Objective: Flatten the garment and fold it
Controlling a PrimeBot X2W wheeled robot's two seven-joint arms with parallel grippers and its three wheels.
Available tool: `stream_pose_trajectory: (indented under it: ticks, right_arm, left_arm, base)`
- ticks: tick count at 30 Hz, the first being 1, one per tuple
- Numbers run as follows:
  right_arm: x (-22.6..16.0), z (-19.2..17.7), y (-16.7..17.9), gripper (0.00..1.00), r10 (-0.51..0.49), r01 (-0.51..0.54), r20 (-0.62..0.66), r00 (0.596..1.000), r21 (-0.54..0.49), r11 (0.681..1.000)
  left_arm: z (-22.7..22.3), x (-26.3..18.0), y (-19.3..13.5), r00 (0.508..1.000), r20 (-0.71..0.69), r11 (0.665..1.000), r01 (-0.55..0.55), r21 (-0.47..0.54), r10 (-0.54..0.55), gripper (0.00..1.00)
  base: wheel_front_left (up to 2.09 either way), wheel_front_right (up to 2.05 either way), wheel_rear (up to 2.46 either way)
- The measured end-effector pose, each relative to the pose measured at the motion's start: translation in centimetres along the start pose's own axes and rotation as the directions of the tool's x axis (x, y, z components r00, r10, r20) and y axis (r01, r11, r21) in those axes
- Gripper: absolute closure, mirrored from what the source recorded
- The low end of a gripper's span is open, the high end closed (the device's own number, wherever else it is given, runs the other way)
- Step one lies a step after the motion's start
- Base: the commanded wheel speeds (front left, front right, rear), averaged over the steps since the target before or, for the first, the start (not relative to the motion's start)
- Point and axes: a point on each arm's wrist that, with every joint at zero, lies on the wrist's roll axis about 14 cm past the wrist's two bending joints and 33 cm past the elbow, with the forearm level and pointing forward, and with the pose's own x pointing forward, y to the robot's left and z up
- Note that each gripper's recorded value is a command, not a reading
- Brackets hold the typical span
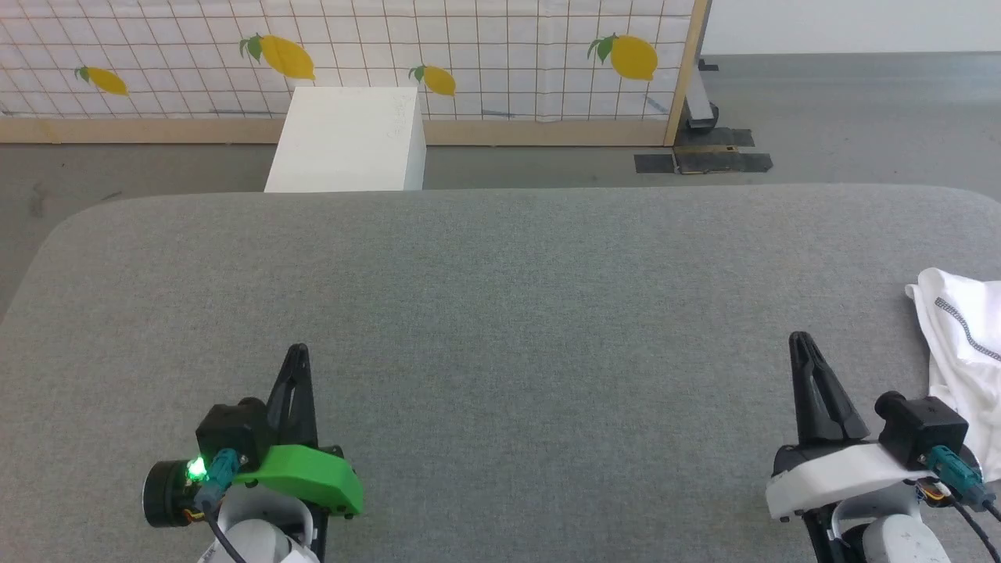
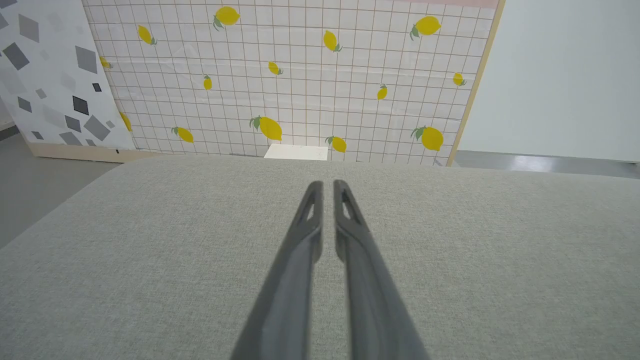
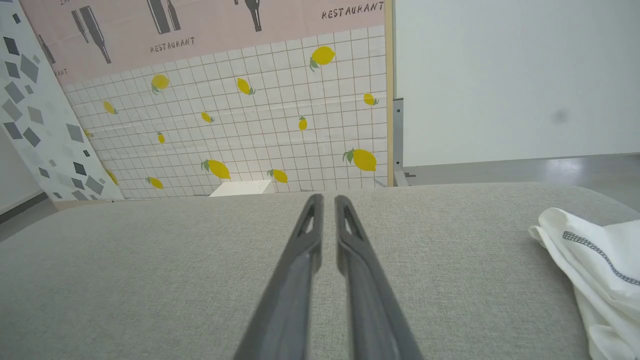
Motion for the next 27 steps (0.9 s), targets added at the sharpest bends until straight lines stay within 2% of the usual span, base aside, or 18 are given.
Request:
stream_pose_trajectory:
  ticks: [27]
  right_arm:
    - [0.21, 0.58, 0.59, 1.00, 0.022, -0.022, -0.012, 1.000, -0.032, 0.999]
  left_arm:
    - [0.59, -0.06, 0.01, 1.000, -0.010, 1.000, 0.001, 0.011, -0.001, 1.00]
  base:
    - [0.00, 0.00, 0.00]
